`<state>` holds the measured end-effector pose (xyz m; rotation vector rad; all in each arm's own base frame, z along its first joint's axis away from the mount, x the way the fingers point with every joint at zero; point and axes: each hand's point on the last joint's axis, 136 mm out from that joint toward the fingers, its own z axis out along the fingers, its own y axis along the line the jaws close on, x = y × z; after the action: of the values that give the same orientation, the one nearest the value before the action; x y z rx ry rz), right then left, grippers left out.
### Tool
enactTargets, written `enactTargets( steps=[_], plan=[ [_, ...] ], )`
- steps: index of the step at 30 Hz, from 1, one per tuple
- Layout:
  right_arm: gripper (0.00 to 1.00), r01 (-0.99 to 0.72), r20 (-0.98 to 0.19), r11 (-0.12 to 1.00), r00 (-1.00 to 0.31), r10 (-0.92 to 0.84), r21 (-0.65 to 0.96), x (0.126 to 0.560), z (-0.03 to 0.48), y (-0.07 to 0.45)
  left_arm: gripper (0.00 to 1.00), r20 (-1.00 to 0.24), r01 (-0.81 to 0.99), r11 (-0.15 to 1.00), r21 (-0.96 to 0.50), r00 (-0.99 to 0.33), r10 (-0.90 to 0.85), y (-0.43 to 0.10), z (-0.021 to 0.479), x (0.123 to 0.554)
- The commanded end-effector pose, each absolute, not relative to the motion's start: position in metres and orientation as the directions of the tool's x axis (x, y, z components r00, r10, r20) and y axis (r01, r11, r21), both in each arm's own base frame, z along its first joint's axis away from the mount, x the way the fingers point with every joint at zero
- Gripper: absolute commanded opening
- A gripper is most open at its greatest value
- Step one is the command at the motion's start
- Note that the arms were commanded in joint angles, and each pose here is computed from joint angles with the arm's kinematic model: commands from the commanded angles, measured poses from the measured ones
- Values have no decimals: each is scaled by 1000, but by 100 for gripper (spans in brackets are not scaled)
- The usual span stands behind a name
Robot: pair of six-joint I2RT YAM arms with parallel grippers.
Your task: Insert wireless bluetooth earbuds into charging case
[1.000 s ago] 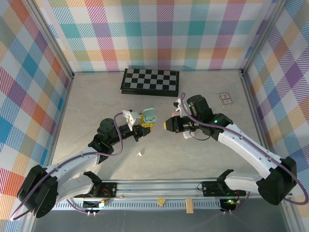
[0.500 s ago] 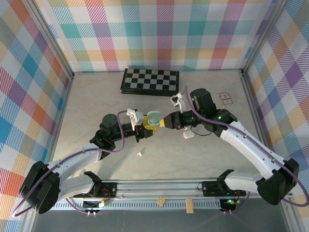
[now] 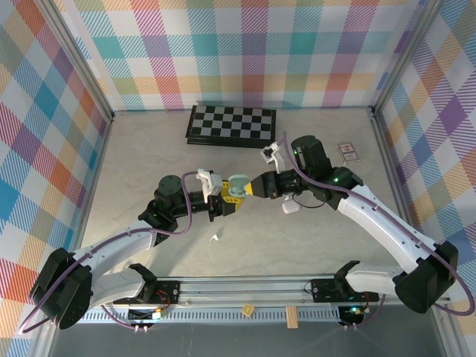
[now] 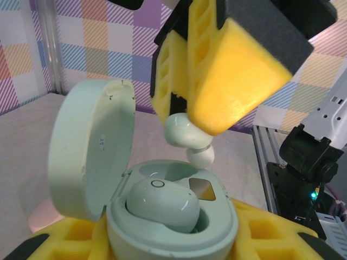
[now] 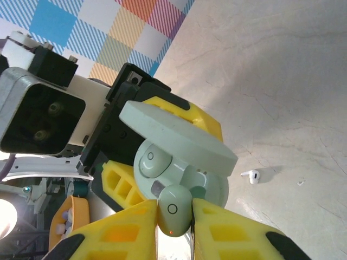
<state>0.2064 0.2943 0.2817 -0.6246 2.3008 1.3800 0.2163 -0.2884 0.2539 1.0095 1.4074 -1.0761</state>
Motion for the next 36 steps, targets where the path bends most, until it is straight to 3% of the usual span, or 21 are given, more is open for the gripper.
enactTargets(
  steps=[1,21,36],
  plan=[
    [19,-576,-565,417,-809,-165,703,214,286,295,29,-999,979,200,-44,-44,-4,-288,273,210],
    [22,-567,-540,410,-819,-193,714,208,272,295,29,-997,976,213,-52,-39,-61,-287,283,213],
    [49,-616,-651,455,-753,-99,643,210,312,276,27,-997,972,230,-52,-38,-65,-287,281,217]
  ],
)
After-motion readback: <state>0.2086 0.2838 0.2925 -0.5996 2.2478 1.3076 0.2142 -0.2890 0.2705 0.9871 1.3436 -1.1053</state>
